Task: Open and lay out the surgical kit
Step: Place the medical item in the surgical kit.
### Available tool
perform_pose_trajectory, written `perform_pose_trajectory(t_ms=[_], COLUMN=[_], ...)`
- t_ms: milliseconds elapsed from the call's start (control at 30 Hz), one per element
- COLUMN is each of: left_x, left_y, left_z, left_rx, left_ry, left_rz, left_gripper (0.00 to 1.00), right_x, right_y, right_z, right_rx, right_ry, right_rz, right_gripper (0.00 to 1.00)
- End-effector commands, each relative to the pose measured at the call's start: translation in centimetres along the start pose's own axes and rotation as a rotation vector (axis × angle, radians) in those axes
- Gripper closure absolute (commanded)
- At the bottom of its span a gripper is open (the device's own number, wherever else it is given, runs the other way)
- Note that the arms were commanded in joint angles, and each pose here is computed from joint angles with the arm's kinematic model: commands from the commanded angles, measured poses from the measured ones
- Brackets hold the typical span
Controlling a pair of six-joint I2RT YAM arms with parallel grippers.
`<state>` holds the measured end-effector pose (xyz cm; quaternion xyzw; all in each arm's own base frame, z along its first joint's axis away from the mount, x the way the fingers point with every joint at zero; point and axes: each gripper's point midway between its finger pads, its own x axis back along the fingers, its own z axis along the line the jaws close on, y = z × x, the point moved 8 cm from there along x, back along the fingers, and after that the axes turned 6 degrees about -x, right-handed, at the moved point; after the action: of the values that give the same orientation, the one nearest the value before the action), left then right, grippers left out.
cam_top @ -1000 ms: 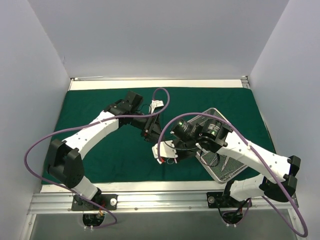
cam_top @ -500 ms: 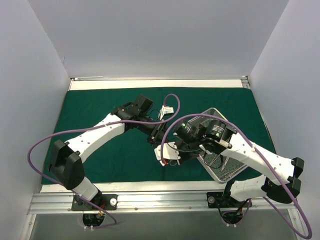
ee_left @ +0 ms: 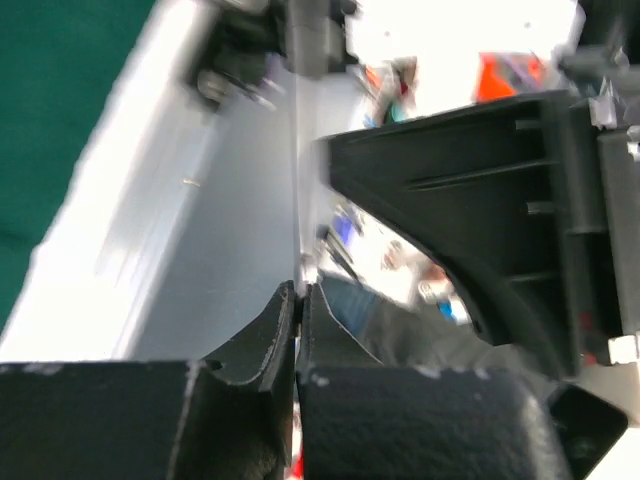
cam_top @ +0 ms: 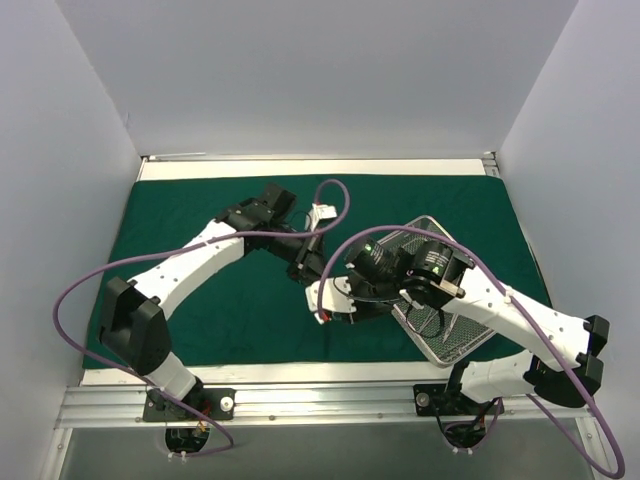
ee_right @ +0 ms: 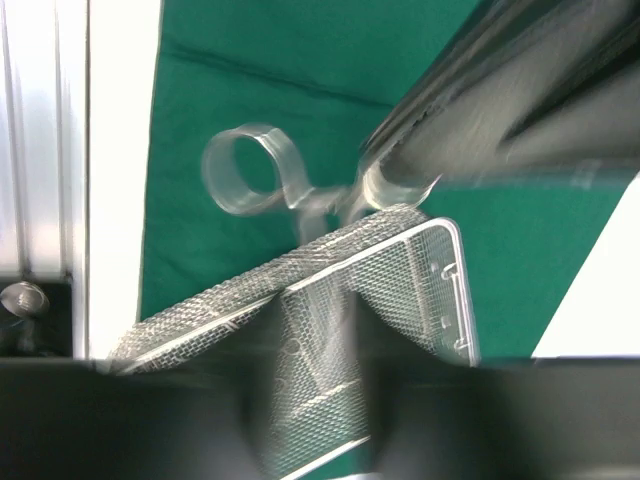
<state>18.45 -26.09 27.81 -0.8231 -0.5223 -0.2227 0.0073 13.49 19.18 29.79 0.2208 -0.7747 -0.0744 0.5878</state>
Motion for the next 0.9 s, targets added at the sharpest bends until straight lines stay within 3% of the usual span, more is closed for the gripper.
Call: perform_pose_trajectory(t_ms=[0, 67, 133, 167, 333, 500, 600, 667, 767, 867], left_x=[3.8, 4.7, 5.7, 6.0, 7.5, 10.2, 12.0, 12.6, 12.6, 12.1], left_y=[1.2, 1.7, 2.1, 2.8, 4.8, 7.9, 9.5, 10.2, 10.8, 11.4], left_z=[1.5, 2.0, 2.6, 3.0, 6.8, 11.5, 13.5, 14.6, 16.6, 18.6], left_rx=[-0.001, -0.003, 0.027, 0.011, 0.095, 0.135, 0.074, 0.036, 0.060, 0.057], left_ry=[0.103, 0.133, 0.156, 0.190, 0.239, 0.355, 0.402, 0.416, 0.393, 0.380], left_rz=[-0.179, -0.238, -0.289, -0.339, -0.534, -0.774, -0.918, -0.987, -1.058, -1.107], left_gripper=[0.98, 0.98, 0.98, 0.98, 0.98, 0.98, 0.98, 0.98, 0.98, 0.98], right_x=[0.2, 0.2, 0.5, 0.7, 2.1, 0.2, -0.7, -0.3, -0.2, -0.2], right_y=[-0.7, -1.1, -1.5, -2.2, -3.7, -5.1, -5.3, -6.1, -5.8, -6.4], right_z=[0.0, -0.5, -1.3, -2.0, -6.3, -10.5, -12.3, -13.9, -14.7, -15.0], right_rx=[-0.118, -0.159, -0.222, -0.268, -0.697, -1.009, -1.218, -1.399, -1.467, -1.489], right_ry=[-0.074, -0.095, -0.153, -0.188, -0.541, -0.576, -0.549, -0.545, -0.482, -0.496], right_rz=[0.024, 0.020, 0.003, 0.008, -0.024, 0.053, 0.002, -0.103, -0.220, -0.223], right_gripper=[0.51, 0.33, 0.22, 0.00, 0.00, 0.00, 0.00, 0.00, 0.00, 0.00])
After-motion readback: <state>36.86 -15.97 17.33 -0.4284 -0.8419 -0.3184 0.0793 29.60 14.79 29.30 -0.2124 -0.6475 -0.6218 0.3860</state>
